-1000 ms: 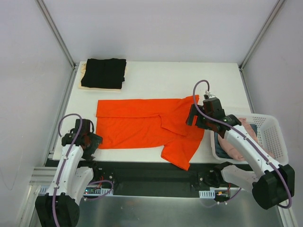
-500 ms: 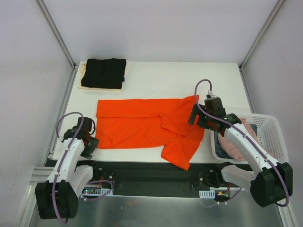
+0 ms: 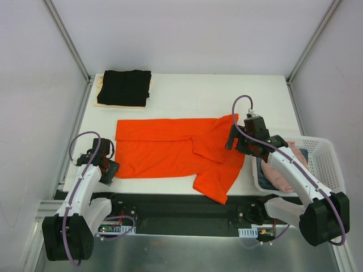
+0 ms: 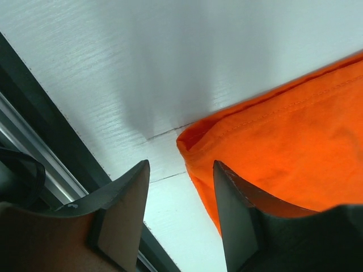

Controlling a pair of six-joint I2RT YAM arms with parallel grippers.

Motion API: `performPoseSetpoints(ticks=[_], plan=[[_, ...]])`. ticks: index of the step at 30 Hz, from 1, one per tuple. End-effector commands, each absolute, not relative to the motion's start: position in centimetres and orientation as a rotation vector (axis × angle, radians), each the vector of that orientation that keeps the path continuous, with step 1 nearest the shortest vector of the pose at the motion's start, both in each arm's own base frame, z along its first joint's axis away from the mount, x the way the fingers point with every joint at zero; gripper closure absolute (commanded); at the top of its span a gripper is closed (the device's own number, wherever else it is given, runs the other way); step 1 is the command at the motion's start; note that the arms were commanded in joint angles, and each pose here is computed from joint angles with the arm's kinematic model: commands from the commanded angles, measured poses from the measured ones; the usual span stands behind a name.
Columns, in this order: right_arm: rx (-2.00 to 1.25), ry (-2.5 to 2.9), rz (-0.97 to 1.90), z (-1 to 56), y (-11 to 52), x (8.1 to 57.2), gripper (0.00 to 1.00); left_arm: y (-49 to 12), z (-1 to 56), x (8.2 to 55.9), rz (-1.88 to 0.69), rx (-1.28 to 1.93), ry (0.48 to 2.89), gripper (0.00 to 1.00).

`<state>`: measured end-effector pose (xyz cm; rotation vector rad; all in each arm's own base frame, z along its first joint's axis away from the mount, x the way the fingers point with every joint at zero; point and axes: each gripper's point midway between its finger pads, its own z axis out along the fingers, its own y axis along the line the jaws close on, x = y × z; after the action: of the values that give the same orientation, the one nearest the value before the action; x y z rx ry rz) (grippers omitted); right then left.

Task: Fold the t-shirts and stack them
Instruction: Fold the flattened tshirt in 1/3 of the way

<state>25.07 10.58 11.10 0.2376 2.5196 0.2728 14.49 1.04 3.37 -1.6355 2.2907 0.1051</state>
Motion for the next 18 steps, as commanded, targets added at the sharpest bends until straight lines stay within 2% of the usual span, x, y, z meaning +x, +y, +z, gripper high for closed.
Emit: performPoseSetpoints(ticks=[1, 11, 18], plan=[[0.266, 2.497, 0.246, 11.64, 10.17, 25.69, 0.03, 0.81, 2.97, 14.40, 0.110, -1.609, 2.335, 0.54], [0.263, 2.520, 0.249, 11.23, 10.37, 25.66, 0.03, 1.60, 2.93, 14.60, 0.163, -1.591, 2.319, 0.55], [0.264, 2.538, 0.250, 10.87, 10.56, 25.74, 0.03, 1.57, 2.14, 14.39, 0.174, -1.592, 2.334, 0.63]])
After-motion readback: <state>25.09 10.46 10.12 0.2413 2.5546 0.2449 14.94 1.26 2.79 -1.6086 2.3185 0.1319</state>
